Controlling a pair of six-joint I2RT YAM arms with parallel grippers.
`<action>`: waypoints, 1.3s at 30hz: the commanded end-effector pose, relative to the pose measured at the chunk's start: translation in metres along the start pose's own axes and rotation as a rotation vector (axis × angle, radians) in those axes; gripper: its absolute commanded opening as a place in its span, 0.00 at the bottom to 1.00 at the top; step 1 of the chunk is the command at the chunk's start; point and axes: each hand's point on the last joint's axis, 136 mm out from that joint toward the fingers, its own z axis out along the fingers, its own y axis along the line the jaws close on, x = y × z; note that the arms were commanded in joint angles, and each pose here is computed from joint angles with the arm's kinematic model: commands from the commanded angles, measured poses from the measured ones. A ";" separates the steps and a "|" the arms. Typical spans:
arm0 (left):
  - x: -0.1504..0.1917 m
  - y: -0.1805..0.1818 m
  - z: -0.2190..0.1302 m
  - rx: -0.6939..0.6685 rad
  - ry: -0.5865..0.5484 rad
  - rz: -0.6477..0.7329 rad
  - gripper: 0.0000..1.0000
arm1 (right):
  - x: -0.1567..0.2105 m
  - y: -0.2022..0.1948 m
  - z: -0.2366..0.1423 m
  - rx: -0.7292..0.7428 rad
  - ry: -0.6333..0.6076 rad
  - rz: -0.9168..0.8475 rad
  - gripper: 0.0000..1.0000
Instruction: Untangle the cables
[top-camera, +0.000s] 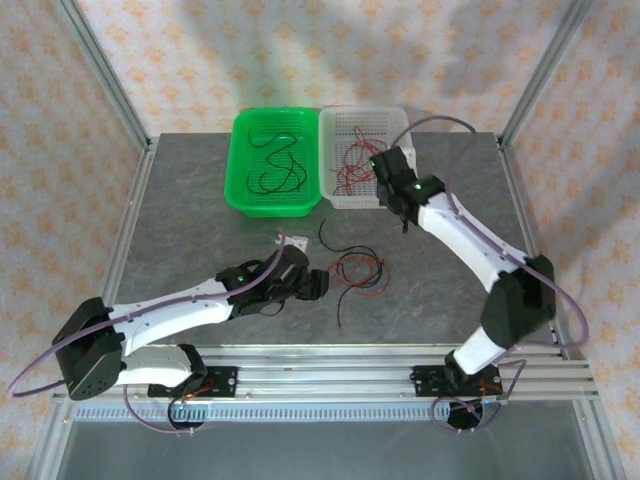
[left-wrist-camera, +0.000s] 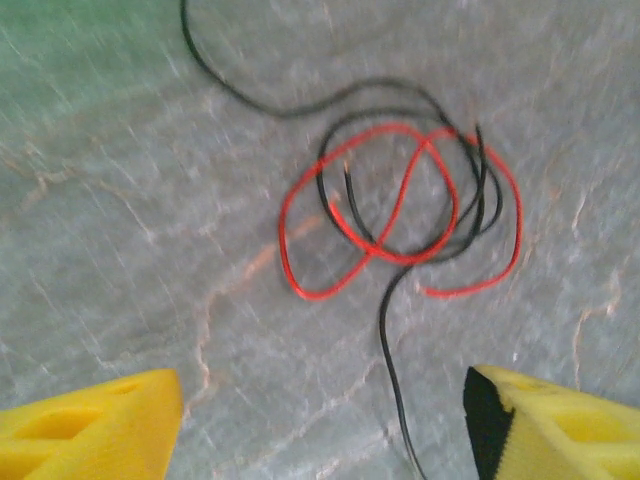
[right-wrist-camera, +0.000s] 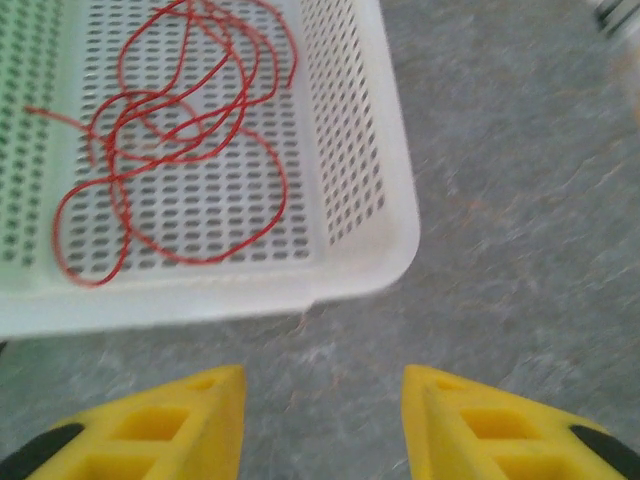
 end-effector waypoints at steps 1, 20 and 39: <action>0.028 -0.004 0.003 -0.043 0.145 0.065 0.71 | 0.011 0.024 -0.014 -0.207 -0.005 0.103 0.42; 0.077 -0.044 0.072 -0.205 0.384 0.321 0.52 | 0.100 0.009 -0.022 -0.305 0.073 0.204 0.39; 0.078 -0.026 0.100 -0.338 0.363 0.351 0.00 | 0.127 0.005 -0.030 -0.372 0.081 0.260 0.38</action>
